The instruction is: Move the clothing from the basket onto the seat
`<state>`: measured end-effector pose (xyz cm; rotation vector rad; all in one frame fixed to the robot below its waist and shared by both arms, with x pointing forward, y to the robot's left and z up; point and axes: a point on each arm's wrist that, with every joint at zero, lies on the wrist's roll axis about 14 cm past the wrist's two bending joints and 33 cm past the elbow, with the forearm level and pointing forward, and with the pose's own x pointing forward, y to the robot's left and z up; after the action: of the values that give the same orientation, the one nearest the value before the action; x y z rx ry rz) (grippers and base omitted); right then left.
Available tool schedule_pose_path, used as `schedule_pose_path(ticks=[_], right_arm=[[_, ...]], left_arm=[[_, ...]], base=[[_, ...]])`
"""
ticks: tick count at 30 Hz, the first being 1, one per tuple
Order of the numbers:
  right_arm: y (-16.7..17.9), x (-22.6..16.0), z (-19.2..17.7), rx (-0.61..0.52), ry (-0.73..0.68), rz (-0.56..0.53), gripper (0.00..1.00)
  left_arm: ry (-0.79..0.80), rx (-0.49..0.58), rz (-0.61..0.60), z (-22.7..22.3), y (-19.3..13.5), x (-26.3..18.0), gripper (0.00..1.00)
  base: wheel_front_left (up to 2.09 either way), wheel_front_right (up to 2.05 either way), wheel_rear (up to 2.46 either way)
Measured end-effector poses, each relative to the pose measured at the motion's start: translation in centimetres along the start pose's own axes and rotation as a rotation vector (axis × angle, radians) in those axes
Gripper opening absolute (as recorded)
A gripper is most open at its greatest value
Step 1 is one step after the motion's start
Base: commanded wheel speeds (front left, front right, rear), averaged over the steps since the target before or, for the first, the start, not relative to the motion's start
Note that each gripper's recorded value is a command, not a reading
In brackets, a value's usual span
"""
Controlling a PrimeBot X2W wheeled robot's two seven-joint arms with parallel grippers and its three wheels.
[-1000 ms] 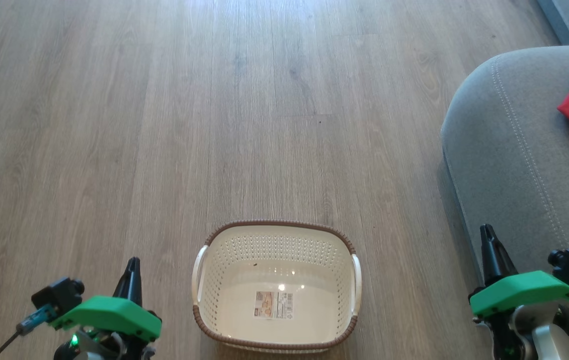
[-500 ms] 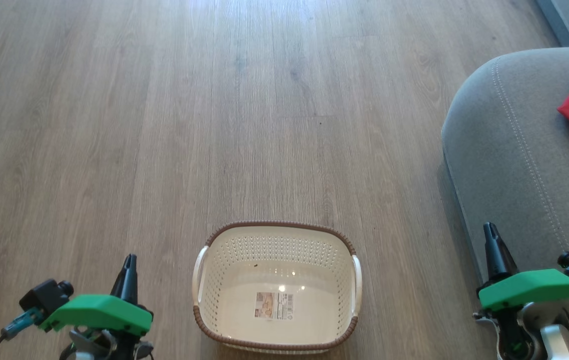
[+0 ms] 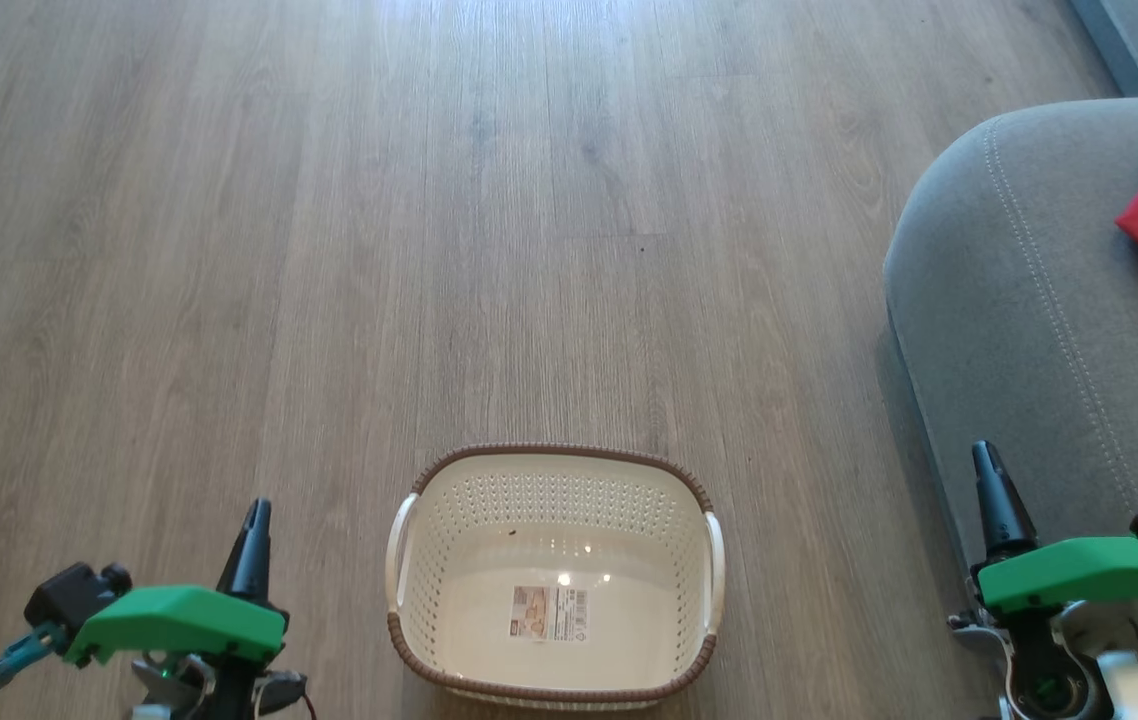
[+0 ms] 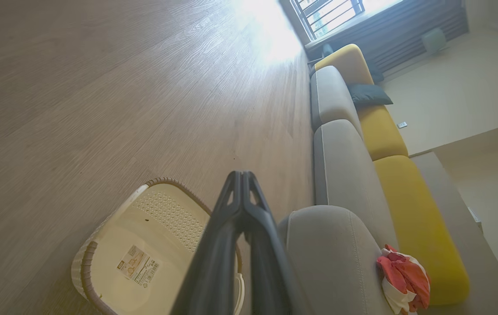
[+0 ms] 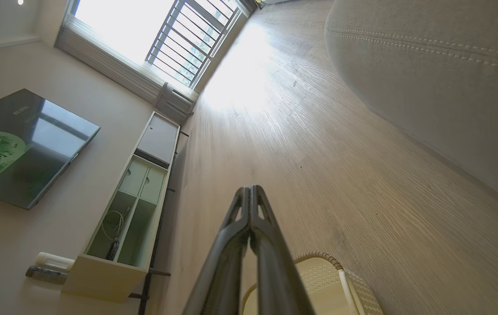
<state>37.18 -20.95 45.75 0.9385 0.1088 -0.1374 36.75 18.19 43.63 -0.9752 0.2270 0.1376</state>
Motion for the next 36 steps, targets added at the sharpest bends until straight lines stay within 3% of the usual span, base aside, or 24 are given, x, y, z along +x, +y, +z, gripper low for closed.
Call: schedule_pose_path(ticks=[36], right_arm=[[1.2,0.1,0.7,0.436,0.013,0.043,0.00]], left_arm=[[-0.006,-0.411,-0.097,1.8,-1.9,-0.1,0.00]], base=[[0.00,0.00,0.00]])
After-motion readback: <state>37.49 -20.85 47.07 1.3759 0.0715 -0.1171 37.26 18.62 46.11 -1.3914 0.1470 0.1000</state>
